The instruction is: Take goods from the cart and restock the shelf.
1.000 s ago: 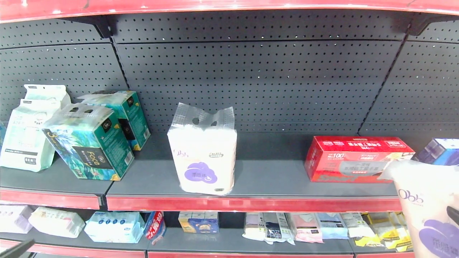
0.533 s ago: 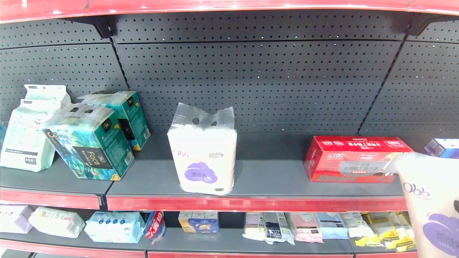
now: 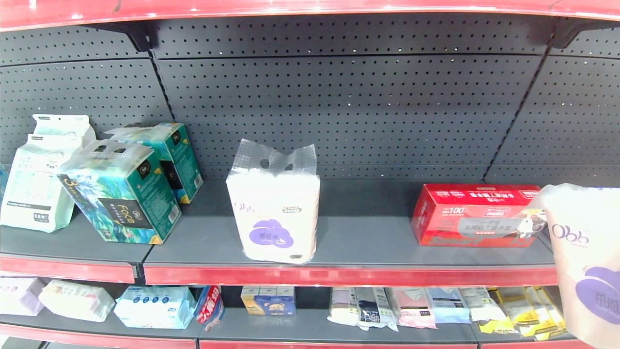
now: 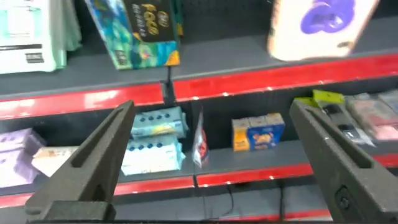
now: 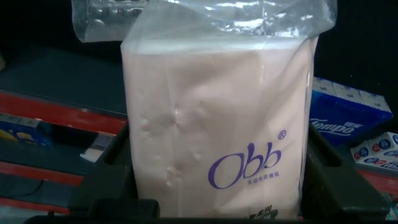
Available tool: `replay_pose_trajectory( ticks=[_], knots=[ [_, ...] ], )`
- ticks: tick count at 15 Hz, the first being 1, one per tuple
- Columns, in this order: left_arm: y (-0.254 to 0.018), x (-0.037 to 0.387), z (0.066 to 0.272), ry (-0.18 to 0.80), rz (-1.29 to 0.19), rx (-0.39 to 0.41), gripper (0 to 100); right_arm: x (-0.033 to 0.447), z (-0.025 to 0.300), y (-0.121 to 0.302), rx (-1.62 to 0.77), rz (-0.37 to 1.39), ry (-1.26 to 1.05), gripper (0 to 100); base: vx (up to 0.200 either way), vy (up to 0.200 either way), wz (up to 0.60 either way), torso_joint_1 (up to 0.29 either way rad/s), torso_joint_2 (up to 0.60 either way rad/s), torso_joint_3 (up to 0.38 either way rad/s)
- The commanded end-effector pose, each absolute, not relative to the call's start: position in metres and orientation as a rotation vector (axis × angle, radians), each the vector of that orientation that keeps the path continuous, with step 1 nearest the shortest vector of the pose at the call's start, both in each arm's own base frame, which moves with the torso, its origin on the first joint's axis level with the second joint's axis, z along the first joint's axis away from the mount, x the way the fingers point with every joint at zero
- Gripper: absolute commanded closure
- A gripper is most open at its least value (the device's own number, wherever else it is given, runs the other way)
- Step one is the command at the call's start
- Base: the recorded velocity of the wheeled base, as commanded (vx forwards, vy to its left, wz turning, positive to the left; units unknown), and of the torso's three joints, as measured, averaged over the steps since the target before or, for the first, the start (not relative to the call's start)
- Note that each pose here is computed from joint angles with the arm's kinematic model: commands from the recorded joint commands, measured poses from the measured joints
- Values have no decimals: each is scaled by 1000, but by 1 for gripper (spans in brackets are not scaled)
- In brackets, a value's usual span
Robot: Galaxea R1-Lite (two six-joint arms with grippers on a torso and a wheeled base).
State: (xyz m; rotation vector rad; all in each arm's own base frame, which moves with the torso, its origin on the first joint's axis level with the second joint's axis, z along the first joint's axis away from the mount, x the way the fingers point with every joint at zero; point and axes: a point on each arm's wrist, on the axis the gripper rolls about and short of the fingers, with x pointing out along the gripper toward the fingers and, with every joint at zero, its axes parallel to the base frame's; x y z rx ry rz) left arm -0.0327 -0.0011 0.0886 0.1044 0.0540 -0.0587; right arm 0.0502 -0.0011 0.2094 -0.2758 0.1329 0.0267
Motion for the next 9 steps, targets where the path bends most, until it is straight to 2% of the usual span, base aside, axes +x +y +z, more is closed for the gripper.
replay_pose_trajectory(
  ticks=[1, 3, 5, 7, 9],
  knots=[
    [-1, -32, 86, 66, -34, 93, 0, 53, 210, -1, -275, 28, 142, 100, 0, 0, 0, 0, 0, 0],
    [-1, -30, 85, 54, -30, 82, 0, 53, 210, -1, -272, 28, 144, 100, 0, 0, 0, 0, 0, 0],
    [-1, -23, 78, -24, -34, 72, 0, 53, 210, -1, -264, 27, 142, 100, 0, 0, 0, 0, 0, 0],
    [0, -23, 75, 1, -12, 11, 0, 52, 211, -1, -265, 29, 136, 100, 0, 0, 0, 0, 0, 0],
    [0, -23, 75, 2, -11, 2, 0, 53, 213, -1, -265, 32, 131, 100, 0, 0, 0, 0, 0, 0]
  ],
)
